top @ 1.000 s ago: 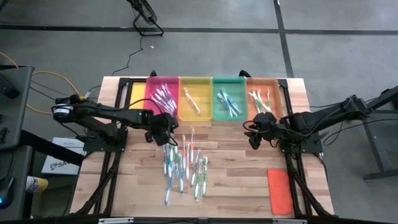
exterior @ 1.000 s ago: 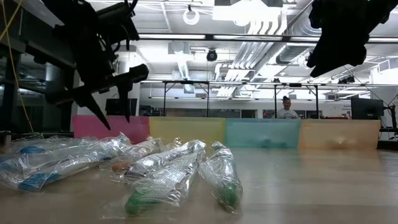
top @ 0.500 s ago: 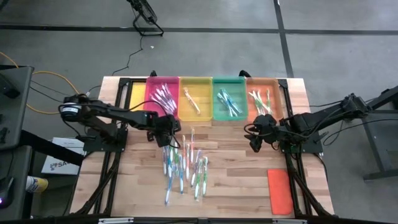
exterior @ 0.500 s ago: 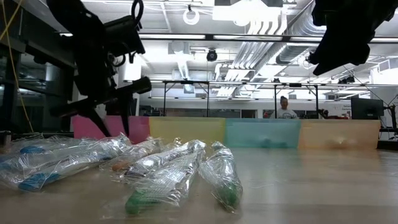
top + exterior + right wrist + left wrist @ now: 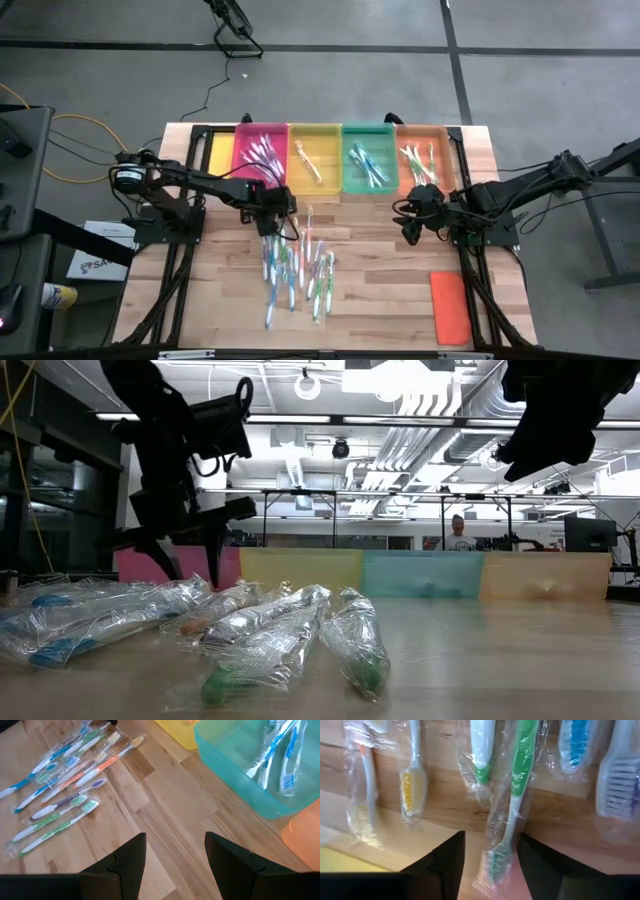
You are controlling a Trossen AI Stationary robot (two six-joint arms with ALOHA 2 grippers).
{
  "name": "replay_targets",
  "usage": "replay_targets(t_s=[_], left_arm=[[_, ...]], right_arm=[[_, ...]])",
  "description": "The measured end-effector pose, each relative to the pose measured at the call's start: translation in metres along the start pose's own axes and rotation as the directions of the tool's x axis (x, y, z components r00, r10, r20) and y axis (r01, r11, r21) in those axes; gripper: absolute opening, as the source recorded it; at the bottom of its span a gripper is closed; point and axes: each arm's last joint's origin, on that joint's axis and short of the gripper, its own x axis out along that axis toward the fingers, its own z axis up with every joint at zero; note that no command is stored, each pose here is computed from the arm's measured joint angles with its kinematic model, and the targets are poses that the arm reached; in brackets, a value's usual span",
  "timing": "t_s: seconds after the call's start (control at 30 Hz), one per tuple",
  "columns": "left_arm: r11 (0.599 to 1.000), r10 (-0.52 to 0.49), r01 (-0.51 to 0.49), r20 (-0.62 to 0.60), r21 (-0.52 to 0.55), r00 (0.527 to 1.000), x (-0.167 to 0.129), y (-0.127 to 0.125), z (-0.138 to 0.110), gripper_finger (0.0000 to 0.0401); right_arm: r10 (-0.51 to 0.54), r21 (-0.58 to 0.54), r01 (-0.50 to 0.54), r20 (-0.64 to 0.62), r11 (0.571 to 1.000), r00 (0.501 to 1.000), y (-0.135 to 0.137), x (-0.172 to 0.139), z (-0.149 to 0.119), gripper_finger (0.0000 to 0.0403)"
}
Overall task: Pick & Place Toothbrushes
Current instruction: Put the green toothbrush into the orange bin
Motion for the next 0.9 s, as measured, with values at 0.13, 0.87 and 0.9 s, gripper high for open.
replay_targets(t_s=[0.13, 0.87, 0.9], left_arm=[[0.999, -0.046, 0.046, 0.000, -0.003, 0.999, -0.001, 0.000, 0.000, 0.0139], [0.973, -0.089, 0.085, -0.008, -0.213, 0.996, -0.051, 0.015, -0.004, 0.0000], [0.971, -0.069, 0.066, -0.003, -0.228, 0.998, -0.057, 0.018, -0.004, 0.0000]], right_arm=[[-0.002, -0.008, 0.002, 0.000, 1.000, 1.000, 0.000, 0.000, 0.000, 0.0197], [-0.019, -0.055, 0.020, 0.019, 0.998, 1.000, -0.001, 0.000, 0.000, 0.0197], [-0.020, -0.061, 0.021, 0.020, 0.998, 1.000, -0.001, 0.000, 0.000, 0.0197]])
